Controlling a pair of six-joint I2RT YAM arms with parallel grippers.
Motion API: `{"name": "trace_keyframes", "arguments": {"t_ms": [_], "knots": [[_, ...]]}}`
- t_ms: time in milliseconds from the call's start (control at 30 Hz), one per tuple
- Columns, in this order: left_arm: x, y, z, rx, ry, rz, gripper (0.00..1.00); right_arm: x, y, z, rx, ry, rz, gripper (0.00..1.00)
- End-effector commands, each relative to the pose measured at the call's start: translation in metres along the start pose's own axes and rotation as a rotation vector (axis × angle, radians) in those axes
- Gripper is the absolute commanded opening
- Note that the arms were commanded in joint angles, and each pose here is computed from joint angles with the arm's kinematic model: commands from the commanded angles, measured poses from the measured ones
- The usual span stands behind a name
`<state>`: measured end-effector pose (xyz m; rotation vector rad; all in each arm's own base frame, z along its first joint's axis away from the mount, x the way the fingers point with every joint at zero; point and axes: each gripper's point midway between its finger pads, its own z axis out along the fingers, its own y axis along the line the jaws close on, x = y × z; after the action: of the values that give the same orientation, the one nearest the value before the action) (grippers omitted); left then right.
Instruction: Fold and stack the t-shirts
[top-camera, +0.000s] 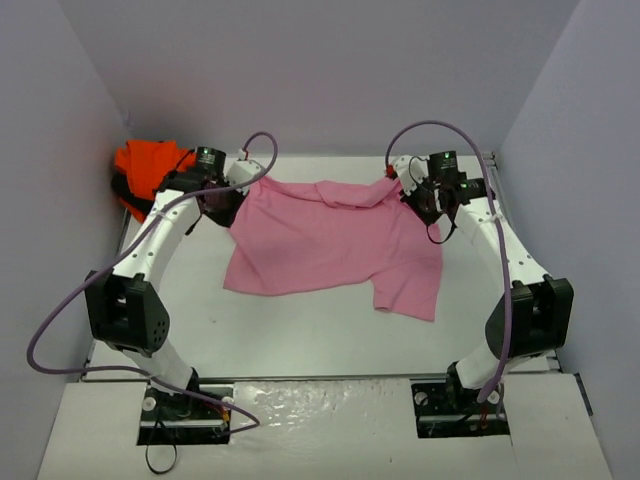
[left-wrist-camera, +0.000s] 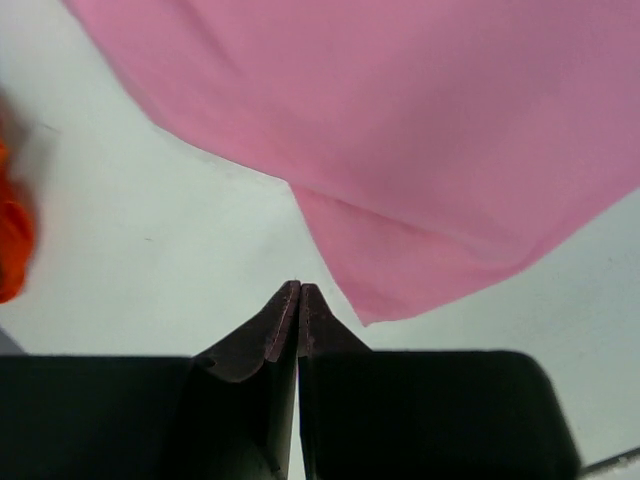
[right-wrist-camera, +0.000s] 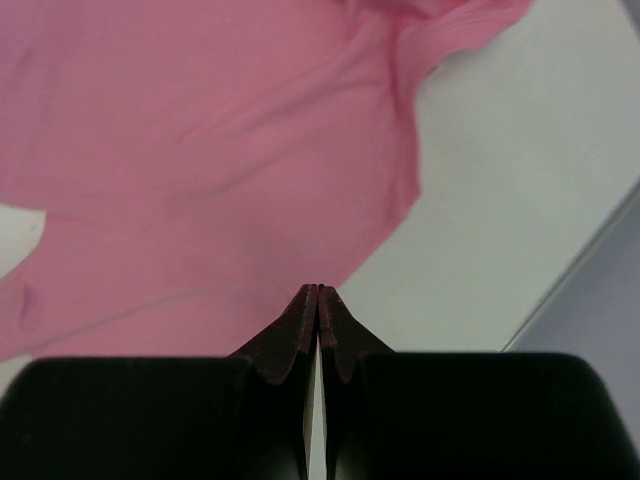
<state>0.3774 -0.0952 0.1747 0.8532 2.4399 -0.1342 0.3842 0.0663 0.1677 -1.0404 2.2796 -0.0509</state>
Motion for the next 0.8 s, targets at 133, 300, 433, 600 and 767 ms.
{"name": "trace_keyframes", "arguments": {"t_ms": [133, 300, 433, 600, 767], "knots": [[-0.004, -0.027, 0.023, 0.124, -0.029, 0.024, 0.0, 0.057, 0.062, -0.02, -0.242, 0.173, -0.142, 0.0], [0.003, -0.047, 0.037, 0.179, 0.029, 0.052, 0.0, 0.103, 0.083, -0.016, -0.345, 0.374, -0.173, 0.0], [0.009, -0.052, 0.047, 0.202, 0.067, 0.065, 0.0, 0.113, 0.09, -0.011, -0.381, 0.406, -0.167, 0.0], [0.031, -0.05, 0.066, 0.205, 0.155, 0.073, 0.0, 0.11, 0.091, -0.005, -0.372, 0.382, -0.153, 0.0], [0.05, -0.052, 0.075, 0.211, 0.212, 0.077, 0.0, 0.112, 0.087, -0.002, -0.339, 0.392, -0.144, 0.0]]}}
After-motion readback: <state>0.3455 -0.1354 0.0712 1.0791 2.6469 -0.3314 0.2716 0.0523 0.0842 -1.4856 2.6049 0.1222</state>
